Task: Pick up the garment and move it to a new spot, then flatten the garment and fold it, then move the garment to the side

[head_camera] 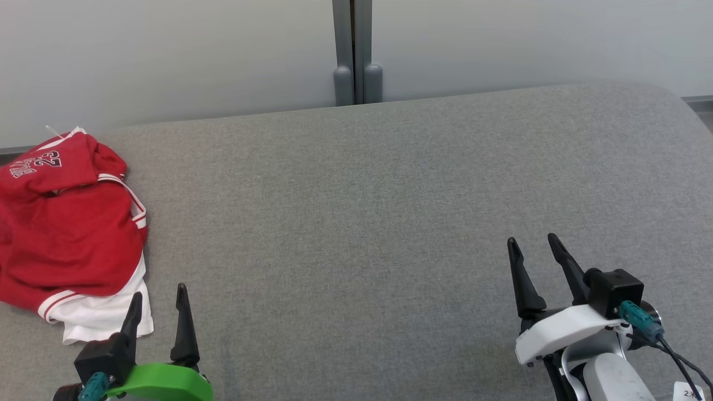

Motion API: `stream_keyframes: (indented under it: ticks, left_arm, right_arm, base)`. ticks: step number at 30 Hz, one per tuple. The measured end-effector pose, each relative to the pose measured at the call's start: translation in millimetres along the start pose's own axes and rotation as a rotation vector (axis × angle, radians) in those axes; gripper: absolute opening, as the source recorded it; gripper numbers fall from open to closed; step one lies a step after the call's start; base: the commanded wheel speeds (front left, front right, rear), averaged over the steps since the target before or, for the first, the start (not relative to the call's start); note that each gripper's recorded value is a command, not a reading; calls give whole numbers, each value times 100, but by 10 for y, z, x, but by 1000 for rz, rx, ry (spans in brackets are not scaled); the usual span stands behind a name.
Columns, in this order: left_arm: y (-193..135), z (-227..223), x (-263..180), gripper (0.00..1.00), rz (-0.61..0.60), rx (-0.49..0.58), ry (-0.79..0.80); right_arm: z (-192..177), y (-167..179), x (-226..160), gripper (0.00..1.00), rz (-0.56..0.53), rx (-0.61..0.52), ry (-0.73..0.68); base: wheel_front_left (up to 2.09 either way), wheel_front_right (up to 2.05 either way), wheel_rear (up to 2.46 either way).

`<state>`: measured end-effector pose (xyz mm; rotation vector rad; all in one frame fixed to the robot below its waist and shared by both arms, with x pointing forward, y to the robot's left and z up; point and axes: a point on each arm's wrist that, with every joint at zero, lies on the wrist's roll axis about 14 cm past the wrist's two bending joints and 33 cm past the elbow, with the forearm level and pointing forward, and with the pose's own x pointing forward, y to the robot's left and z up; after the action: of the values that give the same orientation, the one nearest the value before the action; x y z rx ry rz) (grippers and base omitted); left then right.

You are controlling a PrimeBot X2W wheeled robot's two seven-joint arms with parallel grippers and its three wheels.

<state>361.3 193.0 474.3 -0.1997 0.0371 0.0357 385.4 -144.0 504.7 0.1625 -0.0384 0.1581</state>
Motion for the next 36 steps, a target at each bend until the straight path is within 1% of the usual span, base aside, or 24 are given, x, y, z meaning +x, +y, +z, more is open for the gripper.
stream_keyframes:
  ticks: [4,11,16,25,36]
  left_arm:
    - [-11,6,-3,100,-9,29,-5]
    - [-45,-31,-31,100,-38,80,1]
    - [-57,-46,-39,100,-49,109,2]
    - [-70,-53,-50,100,-63,136,-4]
    - [-63,-70,-57,100,-63,130,2]
  right_arm:
    - [-32,0,-8,100,4,-26,7]
    - [-62,-32,-22,100,-8,-16,9]
    - [-82,-28,-27,100,-3,-34,11]
    - [-92,2,-40,100,12,-74,9]
    - [-100,4,-34,100,12,-70,11]
  base:
    - [0,0,0]
    - [0,0,0]
    - [0,0,0]
    - [0,0,0]
    - [0,0,0]
